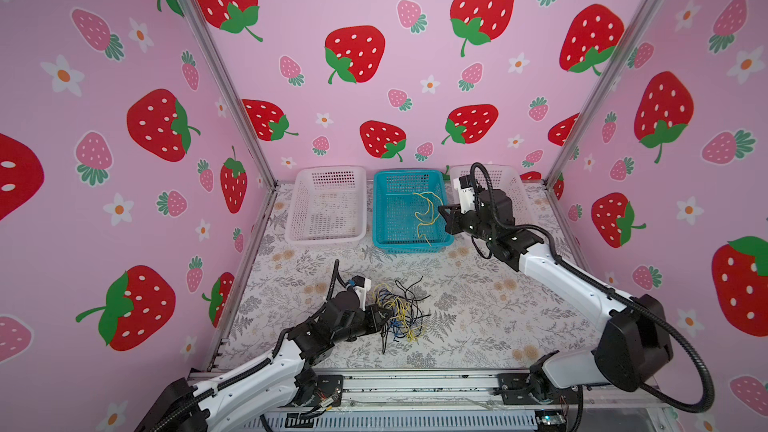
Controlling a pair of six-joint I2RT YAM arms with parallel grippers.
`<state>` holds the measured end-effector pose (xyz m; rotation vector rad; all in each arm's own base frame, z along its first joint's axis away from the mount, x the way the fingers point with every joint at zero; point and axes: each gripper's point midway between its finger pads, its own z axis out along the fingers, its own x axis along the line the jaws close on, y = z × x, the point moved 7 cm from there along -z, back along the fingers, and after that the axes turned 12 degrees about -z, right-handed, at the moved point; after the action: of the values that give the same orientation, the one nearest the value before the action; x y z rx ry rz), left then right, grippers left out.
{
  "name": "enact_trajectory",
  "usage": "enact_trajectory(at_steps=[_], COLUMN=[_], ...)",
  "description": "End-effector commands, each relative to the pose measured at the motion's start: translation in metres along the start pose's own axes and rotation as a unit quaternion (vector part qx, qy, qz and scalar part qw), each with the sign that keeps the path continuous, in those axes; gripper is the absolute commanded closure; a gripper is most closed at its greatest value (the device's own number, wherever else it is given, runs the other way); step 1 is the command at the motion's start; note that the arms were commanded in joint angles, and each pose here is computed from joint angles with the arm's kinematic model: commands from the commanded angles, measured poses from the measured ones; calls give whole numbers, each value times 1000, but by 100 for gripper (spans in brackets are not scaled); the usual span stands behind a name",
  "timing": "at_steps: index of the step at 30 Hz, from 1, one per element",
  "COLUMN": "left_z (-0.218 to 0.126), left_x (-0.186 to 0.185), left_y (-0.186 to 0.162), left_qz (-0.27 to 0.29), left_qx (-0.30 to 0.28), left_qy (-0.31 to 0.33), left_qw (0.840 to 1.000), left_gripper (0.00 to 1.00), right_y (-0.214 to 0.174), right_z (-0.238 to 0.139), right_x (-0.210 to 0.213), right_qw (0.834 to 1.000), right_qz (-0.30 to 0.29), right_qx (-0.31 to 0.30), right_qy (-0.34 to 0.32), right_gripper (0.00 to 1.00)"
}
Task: Untangle the cables
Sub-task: 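Carry the yellow wire with the right gripper toward the teal basket, then release the yellow wire into the teal basket and withdraw the right gripper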
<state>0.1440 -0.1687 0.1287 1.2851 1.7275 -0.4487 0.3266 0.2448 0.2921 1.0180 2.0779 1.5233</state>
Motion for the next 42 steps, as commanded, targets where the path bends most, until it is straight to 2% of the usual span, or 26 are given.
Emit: enact_trajectory(at_steps=[1, 10, 18, 21, 27, 31, 35, 42], left_z=[-1, -2, -2, -1, -1, -1, -1, -2], left_x=[-1, -1, 0, 1, 1, 1, -2, -15], left_y=[0, -1, -3, -3, -4, -4, -4, 0], left_qz=[-1, -1, -2, -2, 0, 0, 0, 13], left_qx=[-5, -4, -3, -3, -1, -1, -1, 3], left_qy=[-7, -9, -8, -7, -7, -7, -12, -26], left_qw=[1000, 1000, 1000, 1000, 1000, 1000, 1000, 1000], left_gripper=[100, 100, 100, 100, 100, 100, 100, 100], right_y=[11, -1, -4, -5, -2, 9, 10, -55], right_z=[14, 53, 64, 68, 70, 58, 30, -23], right_x=[-7, -14, -17, -18, -15, -11, 9, 74], right_qw=[1000, 1000, 999, 999, 1000, 1000, 999, 991], right_qz=[-10, -5, -5, -4, -2, -4, -11, -42], right_qx=[-15, 20, 26, 29, 30, 25, 9, 34], right_qy=[-18, -20, -22, -22, -10, -3, 31, 125], right_gripper=[100, 98, 96, 90, 63, 54, 49, 47])
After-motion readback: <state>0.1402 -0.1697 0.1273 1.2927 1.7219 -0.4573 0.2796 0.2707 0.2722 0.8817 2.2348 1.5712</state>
